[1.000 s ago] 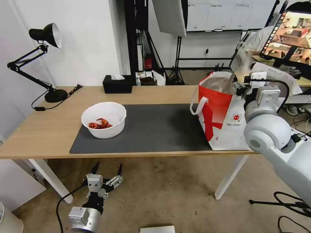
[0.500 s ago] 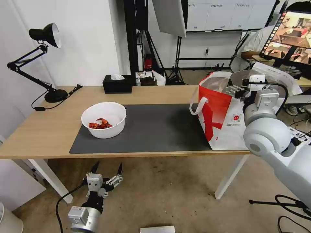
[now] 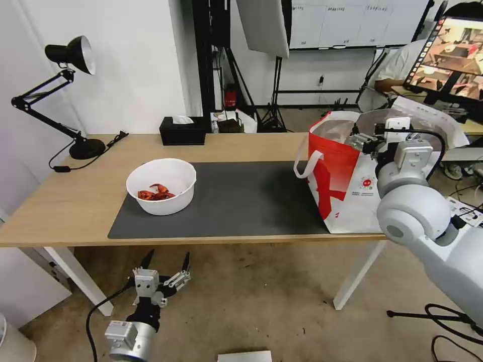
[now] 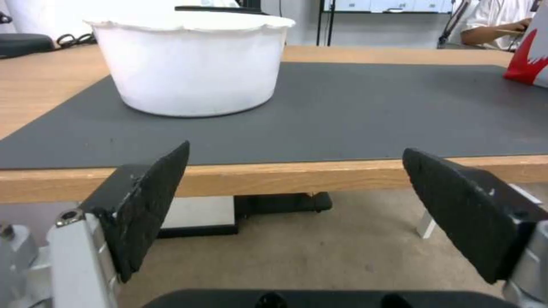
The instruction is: Pick up the trash from the table and place it into the takeout bag.
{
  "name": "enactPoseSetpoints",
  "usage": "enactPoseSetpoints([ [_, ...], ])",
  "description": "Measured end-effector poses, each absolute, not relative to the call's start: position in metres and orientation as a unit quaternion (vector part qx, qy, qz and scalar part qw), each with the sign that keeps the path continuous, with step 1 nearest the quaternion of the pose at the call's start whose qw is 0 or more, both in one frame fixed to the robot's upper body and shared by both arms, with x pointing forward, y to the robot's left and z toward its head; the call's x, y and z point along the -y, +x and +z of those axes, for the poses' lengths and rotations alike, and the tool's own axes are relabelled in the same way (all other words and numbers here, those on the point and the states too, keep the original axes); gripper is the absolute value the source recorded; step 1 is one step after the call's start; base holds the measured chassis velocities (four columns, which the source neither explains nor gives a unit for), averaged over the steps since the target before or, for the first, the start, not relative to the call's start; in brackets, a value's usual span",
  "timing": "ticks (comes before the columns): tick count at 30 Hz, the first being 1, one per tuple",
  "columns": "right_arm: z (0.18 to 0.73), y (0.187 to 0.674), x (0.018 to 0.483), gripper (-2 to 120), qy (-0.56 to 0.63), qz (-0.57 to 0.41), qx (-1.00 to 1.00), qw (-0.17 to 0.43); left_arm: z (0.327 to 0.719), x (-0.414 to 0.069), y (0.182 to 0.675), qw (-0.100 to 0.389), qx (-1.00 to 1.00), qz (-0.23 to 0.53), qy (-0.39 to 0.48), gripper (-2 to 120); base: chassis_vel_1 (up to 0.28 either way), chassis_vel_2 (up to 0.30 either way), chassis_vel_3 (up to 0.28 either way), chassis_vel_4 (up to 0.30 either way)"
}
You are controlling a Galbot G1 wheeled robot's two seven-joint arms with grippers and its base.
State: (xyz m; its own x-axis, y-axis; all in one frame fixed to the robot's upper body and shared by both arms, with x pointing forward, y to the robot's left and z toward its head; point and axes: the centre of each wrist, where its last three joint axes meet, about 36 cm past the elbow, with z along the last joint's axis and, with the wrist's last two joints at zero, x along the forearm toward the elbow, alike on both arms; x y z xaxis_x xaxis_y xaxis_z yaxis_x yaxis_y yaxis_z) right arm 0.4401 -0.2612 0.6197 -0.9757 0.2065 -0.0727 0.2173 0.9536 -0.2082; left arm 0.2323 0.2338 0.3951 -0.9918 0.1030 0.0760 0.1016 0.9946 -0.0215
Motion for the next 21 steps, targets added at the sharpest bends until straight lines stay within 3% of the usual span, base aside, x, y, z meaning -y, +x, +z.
enactPoseSetpoints([
  [11,0.631,0.422,0.263,100,0.066,-0.056,-0.992,0.088,0.400,-0.232,0.232,0.032,0.998,0.011,-0.049,100,0.000,0.000,0.000,0.000],
  [21,0.629,0.388,0.257,100,-0.074,0.004,-0.991,0.114,0.404,-0.236,0.233,0.022,0.999,0.014,-0.040,100,0.000,0.000,0.000,0.000],
])
